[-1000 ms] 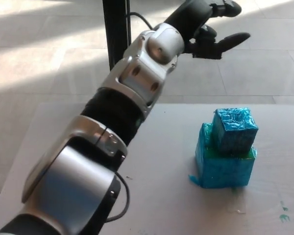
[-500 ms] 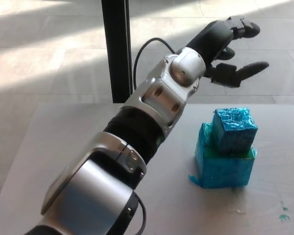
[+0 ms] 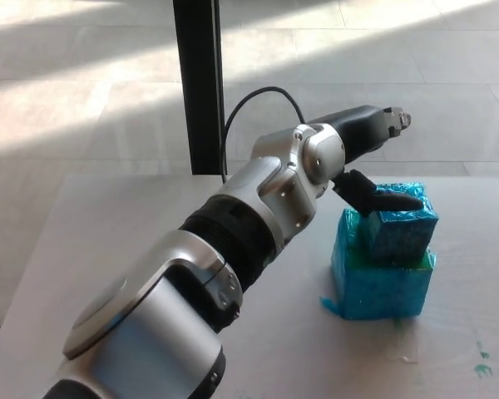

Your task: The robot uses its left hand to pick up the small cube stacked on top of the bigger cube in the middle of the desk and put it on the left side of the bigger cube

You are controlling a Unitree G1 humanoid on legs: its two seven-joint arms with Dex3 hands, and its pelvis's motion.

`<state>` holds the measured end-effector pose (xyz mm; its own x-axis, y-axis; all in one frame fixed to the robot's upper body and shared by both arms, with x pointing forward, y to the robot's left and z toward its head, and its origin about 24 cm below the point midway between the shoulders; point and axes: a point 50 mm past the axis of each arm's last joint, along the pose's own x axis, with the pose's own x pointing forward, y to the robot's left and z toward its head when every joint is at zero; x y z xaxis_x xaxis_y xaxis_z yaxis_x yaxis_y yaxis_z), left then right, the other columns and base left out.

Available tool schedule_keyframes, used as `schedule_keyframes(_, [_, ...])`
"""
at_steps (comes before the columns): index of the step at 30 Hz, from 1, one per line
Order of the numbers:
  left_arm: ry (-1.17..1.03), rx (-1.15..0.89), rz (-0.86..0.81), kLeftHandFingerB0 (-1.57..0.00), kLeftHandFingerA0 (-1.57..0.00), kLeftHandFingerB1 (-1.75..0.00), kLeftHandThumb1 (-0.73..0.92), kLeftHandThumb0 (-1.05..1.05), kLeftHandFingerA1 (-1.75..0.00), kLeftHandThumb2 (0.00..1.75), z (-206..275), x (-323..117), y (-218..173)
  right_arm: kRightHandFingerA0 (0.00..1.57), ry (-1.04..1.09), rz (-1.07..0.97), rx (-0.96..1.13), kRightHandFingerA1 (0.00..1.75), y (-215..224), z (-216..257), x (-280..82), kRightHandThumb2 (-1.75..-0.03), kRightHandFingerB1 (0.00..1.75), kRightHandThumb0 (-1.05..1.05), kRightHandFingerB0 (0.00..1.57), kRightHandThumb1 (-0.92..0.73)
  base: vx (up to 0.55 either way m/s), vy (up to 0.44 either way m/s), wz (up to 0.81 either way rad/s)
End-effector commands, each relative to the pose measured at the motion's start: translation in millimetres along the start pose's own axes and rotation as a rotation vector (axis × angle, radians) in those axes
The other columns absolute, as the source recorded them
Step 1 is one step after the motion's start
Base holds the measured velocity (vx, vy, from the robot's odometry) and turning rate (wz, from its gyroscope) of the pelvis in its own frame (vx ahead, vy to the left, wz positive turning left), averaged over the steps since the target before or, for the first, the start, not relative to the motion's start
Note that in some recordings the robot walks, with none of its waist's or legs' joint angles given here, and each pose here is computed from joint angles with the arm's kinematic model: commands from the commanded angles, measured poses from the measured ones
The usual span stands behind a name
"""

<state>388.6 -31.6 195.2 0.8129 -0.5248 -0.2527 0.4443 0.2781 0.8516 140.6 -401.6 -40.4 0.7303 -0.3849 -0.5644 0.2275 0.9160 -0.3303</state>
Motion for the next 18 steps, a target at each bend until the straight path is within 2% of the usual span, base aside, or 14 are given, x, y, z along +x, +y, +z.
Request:
schedule_keyframes(1, [0.020, 0.032, -0.041, 0.00, 0.00, 0.00, 0.64, -1.05, 0.00, 0.63, 2, 3, -12, 0.48, 0.004, -0.019, -0.007, 0.72, -9, 4, -1, -0.97, 0.50, -0.63, 0.29, -0.61, 0.00, 0.000, 0.00])
schedule_keyframes(2, [0.021, 0.032, -0.041, 0.00, 0.00, 0.00, 0.64, -1.05, 0.00, 0.63, 2, 3, -12, 0.48, 0.004, -0.019, -0.008, 0.72, -9, 4, -1, -0.97, 0.50, -0.63, 0.29, -0.61, 0.00, 0.000, 0.00])
schedule_keyframes(3, [0.015, 0.011, -0.045, 0.00, 0.00, 0.00, 0.50, -1.04, 0.00, 0.98, 4, 3, -15, 0.47, -0.003, -0.021, -0.011, 0.71, -9, 5, -1, -0.96, 0.50, -0.65, 0.29, -0.61, 0.00, 0.000, 0.00])
schedule_keyframes(6, [-0.005, -0.057, -0.062, 0.00, 0.00, -0.02, 0.51, -1.05, 0.00, 0.96, 6, 4, -24, 0.47, -0.003, -0.018, -0.012, 0.72, -9, 5, 0, -0.97, 0.50, -0.64, 0.28, -0.61, 0.00, 0.000, 0.00])
schedule_keyframes(7, [-0.011, -0.081, -0.070, 0.00, 0.00, 0.00, 0.65, -1.05, 0.00, 0.62, 7, 4, -26, 0.47, 0.002, -0.018, -0.012, 0.71, -9, 5, 0, -0.96, 0.49, -0.64, 0.28, -0.62, 0.00, 0.000, 0.00])
schedule_keyframes(15, [-0.006, -0.164, -0.100, 0.00, 0.00, 0.00, 0.63, -1.05, 0.00, 0.61, 5, 5, -41, 0.48, -0.004, -0.024, 0.005, 0.72, -8, 5, 0, -0.96, 0.50, -0.63, 0.30, -0.61, 0.00, 0.000, 0.00])
schedule_keyframes(16, [0.001, -0.183, -0.102, 0.00, 0.00, 0.00, 0.50, -1.05, 0.00, 0.97, 3, 6, -43, 0.48, -0.012, -0.020, 0.006, 0.72, -8, 6, 0, -0.96, 0.50, -0.65, 0.29, -0.61, 0.00, 0.000, 0.00])
schedule_keyframes(18, [0.000, -0.176, -0.102, 0.00, 0.00, -0.01, 0.49, -1.05, 0.00, 0.96, 3, 6, -45, 0.48, -0.014, -0.021, 0.009, 0.72, -7, 6, 1, -0.96, 0.50, -0.64, 0.29, -0.61, 0.00, 0.000, 0.00])
